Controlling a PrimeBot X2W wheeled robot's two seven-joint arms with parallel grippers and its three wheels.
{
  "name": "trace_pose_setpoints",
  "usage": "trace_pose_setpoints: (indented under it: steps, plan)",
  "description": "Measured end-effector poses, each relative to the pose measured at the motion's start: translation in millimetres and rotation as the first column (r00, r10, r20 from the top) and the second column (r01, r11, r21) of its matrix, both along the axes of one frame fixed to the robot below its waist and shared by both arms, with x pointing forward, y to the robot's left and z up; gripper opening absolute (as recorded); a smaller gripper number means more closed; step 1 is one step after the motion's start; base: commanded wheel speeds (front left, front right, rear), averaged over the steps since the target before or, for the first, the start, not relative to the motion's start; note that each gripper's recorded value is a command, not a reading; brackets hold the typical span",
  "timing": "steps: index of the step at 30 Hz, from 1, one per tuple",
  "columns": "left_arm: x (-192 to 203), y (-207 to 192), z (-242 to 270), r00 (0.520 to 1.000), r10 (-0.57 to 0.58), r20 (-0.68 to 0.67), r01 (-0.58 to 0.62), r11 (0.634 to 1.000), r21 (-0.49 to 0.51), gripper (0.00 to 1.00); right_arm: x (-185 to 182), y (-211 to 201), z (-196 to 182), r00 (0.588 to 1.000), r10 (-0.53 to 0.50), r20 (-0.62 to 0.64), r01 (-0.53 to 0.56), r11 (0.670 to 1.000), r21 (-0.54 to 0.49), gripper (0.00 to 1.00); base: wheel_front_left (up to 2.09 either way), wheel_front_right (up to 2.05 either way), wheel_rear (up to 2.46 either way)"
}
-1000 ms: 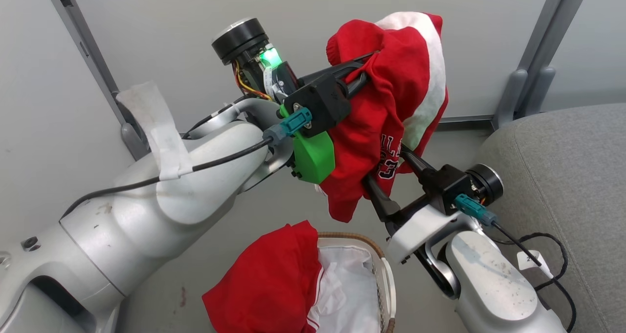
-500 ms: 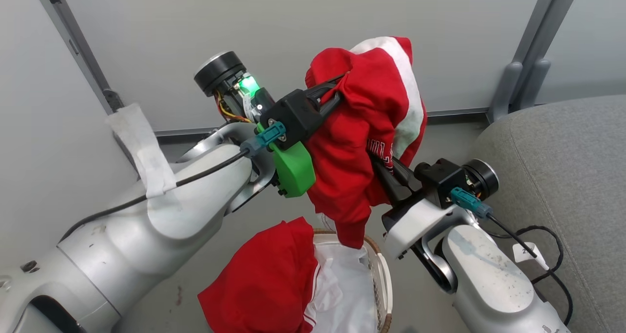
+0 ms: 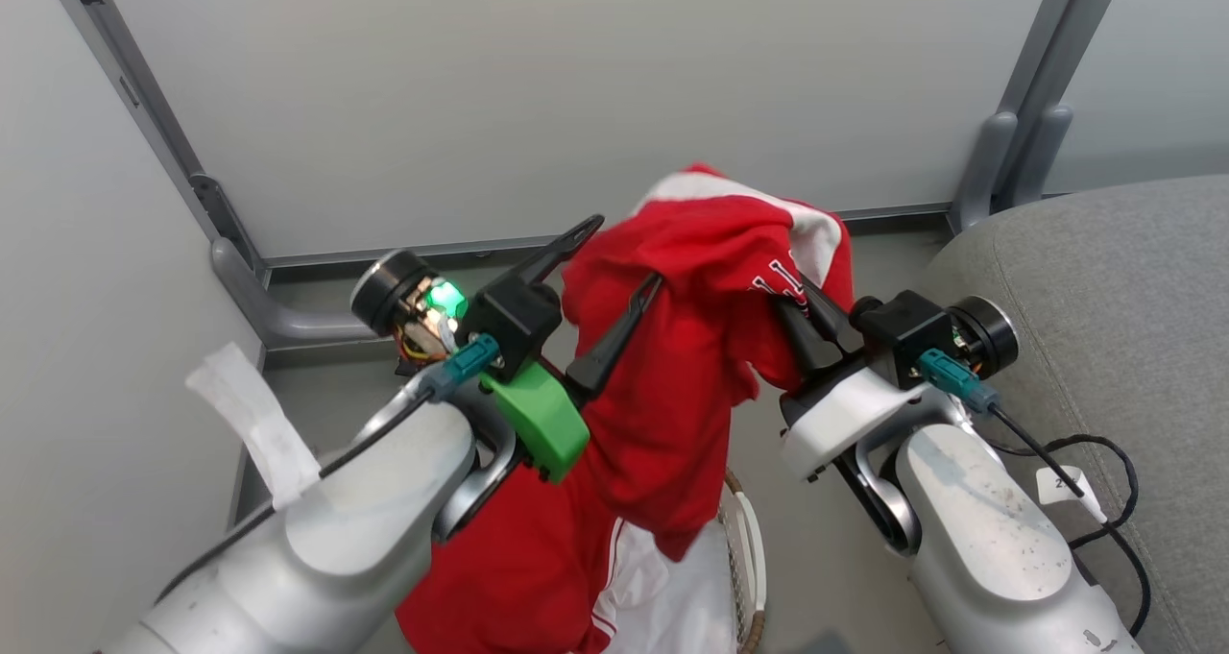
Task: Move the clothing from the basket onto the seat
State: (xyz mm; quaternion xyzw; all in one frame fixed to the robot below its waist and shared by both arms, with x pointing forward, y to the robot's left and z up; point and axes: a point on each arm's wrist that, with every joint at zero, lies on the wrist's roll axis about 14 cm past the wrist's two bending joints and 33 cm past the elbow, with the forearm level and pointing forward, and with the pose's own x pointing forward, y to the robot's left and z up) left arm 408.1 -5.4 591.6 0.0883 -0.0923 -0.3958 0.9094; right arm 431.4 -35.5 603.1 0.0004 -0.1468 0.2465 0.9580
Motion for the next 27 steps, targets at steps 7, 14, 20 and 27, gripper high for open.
trace_pose_setpoints:
  steps: [7, 14, 20, 27]
  plan:
    - [-13.6, 8.6, -33.2, 0.990, 0.059, -0.127, -0.074, 0.990, -0.116, 1.00, 6.9, -19.0, 2.1, 0.998, -0.060, 0.009, 0.060, 0.998, 0.000, 0.00, 0.00, 0.00, 0.00]
    - [-32.1, 12.7, -63.8, 0.969, 0.079, -0.234, -0.123, 0.976, -0.182, 1.00, 3.8, -33.8, -6.1, 0.995, -0.102, -0.008, 0.102, 0.995, -0.008, 0.00, 0.00, 0.00, 0.00]
    - [-39.9, 10.9, -76.5, 0.957, 0.090, -0.277, -0.151, 0.966, -0.208, 1.00, 1.4, -45.7, -12.2, 0.991, -0.135, -0.023, 0.135, 0.991, -0.009, 0.00, 0.00, 0.00, 0.00]
    - [-40.0, 2.9, -75.0, 0.959, 0.082, -0.272, -0.146, 0.964, -0.224, 1.00, 0.9, -55.3, -14.2, 0.987, -0.160, -0.029, 0.160, 0.987, -0.007, 0.00, 0.00, 0.00, 0.00]
